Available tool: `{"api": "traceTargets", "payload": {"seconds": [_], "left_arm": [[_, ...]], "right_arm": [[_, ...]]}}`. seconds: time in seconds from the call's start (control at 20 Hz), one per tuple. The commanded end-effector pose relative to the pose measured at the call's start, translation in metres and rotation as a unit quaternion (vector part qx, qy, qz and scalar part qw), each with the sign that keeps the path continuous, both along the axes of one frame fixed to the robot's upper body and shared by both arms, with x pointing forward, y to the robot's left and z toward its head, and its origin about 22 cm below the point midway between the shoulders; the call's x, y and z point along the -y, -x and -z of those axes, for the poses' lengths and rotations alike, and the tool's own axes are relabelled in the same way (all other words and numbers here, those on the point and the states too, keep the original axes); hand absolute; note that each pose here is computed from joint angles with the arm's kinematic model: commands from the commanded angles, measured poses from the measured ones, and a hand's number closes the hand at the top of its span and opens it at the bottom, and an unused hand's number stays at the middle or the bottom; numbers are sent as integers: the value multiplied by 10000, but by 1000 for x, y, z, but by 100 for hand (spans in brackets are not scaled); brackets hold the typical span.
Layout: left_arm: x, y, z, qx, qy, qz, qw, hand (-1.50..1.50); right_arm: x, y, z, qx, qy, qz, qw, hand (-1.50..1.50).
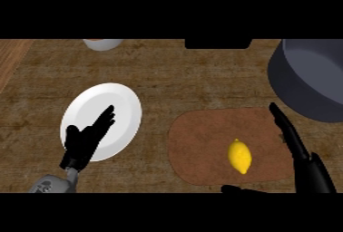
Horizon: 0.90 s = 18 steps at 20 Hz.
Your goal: Pick the lemon from the cutting board and place it in the pot
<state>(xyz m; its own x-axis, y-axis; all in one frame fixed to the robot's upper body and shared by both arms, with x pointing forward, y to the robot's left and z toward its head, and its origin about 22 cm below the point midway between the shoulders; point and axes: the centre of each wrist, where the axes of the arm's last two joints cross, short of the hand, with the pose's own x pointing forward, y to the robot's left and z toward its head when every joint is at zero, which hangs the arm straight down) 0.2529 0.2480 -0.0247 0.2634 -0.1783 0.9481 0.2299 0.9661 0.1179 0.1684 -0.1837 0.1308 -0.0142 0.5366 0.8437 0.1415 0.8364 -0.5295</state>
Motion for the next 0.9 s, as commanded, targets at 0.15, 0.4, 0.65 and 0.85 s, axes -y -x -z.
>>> {"api": "traceTargets", "payload": {"seconds": [0.15, 0.4, 0.65, 0.85], "left_arm": [[15, -5, -11, 44, 98, 81, 9999, 0], [-1, 0, 1, 8, 88, 99, 9999, 0], [8, -3, 1, 3, 28, -36, 10000, 0], [7, -4, 8, 89, 20, 47, 9999, 0]], "right_arm": [[-9, -33, 17, -1607, 9, -56, 9870, -150], [7, -38, 39, -2387, 456, -518, 9686, -150], [24, -43, 73, -2335, 599, -475, 9694, -150], [53, -28, 74, -1885, 626, -218, 9798, -150]]}}
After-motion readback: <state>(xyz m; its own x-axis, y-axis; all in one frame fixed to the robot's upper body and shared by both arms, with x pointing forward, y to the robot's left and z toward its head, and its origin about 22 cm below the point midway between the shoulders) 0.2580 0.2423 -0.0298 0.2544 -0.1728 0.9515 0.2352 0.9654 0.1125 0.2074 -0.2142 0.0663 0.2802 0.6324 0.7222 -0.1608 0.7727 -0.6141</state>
